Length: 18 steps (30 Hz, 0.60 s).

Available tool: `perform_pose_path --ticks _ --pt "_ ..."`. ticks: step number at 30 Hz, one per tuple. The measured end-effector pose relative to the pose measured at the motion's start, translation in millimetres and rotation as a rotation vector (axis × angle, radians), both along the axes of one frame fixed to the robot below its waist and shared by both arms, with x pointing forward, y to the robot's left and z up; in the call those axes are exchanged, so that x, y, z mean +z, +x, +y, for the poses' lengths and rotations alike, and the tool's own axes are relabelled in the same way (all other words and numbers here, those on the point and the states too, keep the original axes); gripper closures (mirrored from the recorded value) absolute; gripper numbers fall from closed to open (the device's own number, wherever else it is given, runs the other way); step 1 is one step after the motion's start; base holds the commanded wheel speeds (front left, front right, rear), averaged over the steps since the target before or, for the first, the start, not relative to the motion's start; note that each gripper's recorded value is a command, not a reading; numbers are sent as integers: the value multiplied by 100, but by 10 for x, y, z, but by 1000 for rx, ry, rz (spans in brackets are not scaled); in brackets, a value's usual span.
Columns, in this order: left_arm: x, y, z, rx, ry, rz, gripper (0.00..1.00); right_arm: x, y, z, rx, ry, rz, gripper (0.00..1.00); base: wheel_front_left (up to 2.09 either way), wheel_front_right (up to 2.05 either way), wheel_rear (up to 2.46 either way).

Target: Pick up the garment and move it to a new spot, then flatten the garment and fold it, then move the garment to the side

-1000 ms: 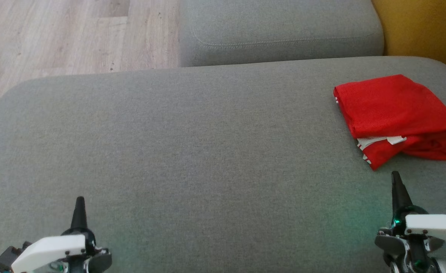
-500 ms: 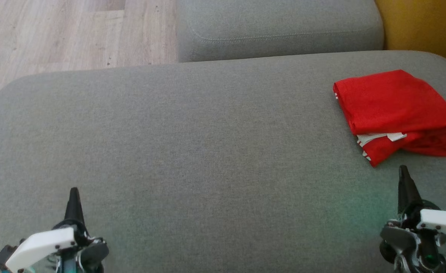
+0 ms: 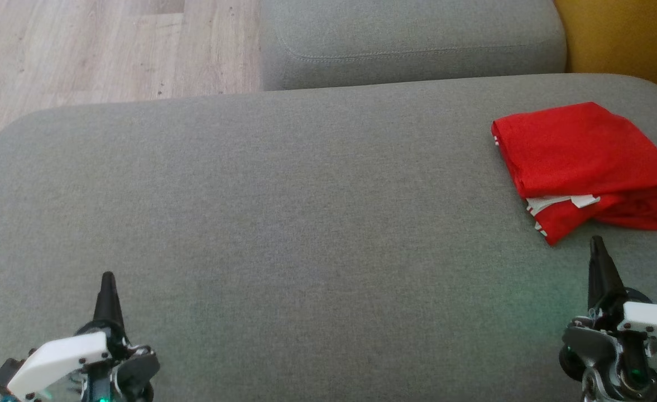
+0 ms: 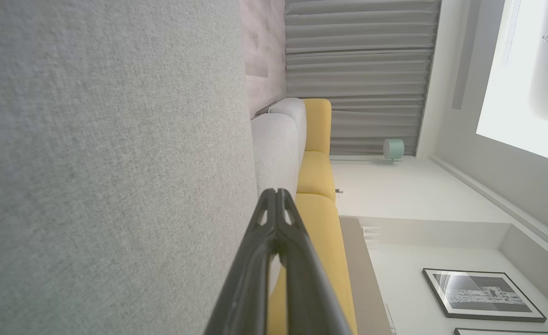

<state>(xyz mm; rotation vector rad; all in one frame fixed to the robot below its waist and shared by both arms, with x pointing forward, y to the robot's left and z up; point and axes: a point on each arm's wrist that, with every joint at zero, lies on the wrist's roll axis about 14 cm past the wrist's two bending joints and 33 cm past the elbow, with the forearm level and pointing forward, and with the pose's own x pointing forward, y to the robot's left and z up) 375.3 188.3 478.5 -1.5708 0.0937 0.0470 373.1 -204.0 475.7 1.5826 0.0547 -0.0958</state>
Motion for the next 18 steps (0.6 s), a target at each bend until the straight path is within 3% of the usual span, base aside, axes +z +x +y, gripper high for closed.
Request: perform_pose_path --ticks 18 --pt "0 0 0 0 -1 0 100 1 -1 -17 -4 0 0 100 0 0 0"
